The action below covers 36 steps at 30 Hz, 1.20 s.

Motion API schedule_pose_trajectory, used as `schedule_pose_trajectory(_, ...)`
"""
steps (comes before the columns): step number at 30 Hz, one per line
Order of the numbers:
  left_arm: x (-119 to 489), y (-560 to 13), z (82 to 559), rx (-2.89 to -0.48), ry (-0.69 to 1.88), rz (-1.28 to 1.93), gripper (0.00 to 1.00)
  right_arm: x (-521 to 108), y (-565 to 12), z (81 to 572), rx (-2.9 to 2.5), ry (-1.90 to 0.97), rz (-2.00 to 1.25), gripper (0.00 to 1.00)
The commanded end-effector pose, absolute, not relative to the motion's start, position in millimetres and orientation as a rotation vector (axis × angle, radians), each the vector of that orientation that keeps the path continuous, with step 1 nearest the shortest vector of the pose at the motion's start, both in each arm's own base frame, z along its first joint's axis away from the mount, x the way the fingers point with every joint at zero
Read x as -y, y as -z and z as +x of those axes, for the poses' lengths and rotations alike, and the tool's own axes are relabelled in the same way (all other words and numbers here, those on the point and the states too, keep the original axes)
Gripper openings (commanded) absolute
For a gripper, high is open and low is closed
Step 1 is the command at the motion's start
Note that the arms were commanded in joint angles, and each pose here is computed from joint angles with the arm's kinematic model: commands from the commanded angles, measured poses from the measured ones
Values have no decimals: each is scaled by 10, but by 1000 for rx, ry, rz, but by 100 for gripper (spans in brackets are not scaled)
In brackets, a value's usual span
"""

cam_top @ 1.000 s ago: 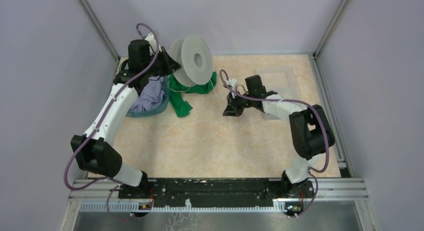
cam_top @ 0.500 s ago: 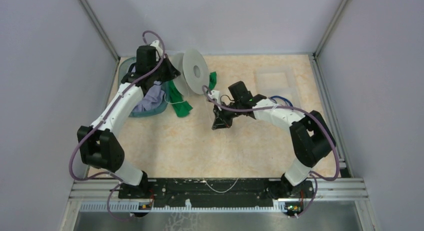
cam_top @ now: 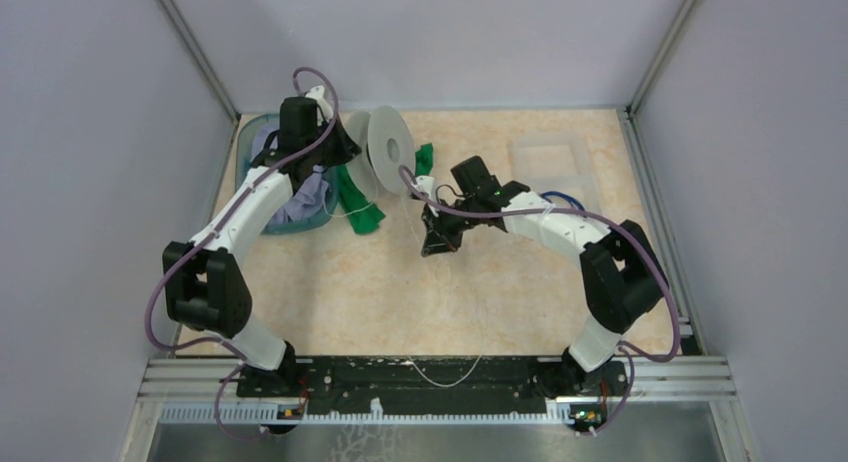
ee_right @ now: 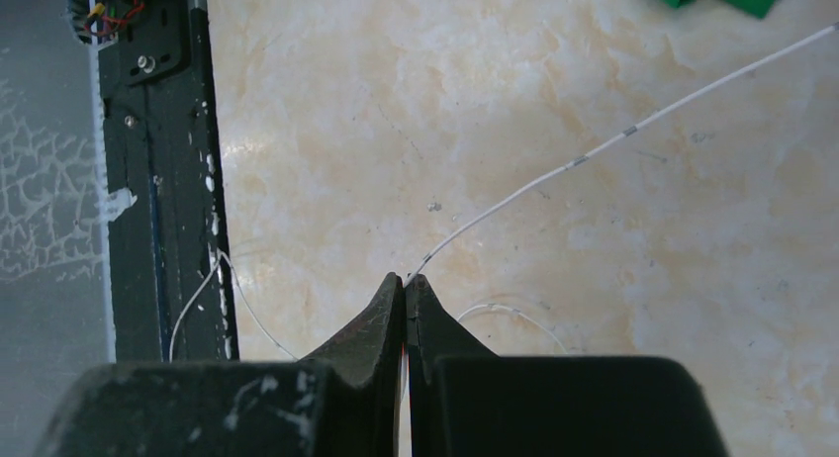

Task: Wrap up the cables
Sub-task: Wrap the cable around the cable reel.

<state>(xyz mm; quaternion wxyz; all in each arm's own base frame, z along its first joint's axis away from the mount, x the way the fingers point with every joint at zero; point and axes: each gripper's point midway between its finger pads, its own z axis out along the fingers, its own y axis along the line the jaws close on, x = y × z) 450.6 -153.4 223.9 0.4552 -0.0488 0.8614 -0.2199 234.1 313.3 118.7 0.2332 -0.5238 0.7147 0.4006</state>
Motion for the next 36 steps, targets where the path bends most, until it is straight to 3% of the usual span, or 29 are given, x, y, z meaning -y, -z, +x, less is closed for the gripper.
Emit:
schedule_pose_trajectory(1,1415,-2379,4739,-2003,465,-69,0,-3342,-1383,2390,-1946,-1176,-1414,0)
schedule_pose_trajectory(17,1545,-2067,4634,-2058,519,-1,24,-3396,-1367,2652,-2009,-1169,-1342,0)
schedule_pose_trajectory(21,1567,-2117,4584,-2050,528,45,35,-3373,-1404,2742,-2024,-1185,-1292,0)
schedule_pose_trajectory(27,1582,-2201,4461,-2046,523,155,62,-3379,-1462,2869,-2039,-1214,-1224,0)
schedule_pose_trajectory(36,1642,-2146,3985,-2018,556,436,80,-3318,-1618,3086,-2027,-1204,-1148,0)
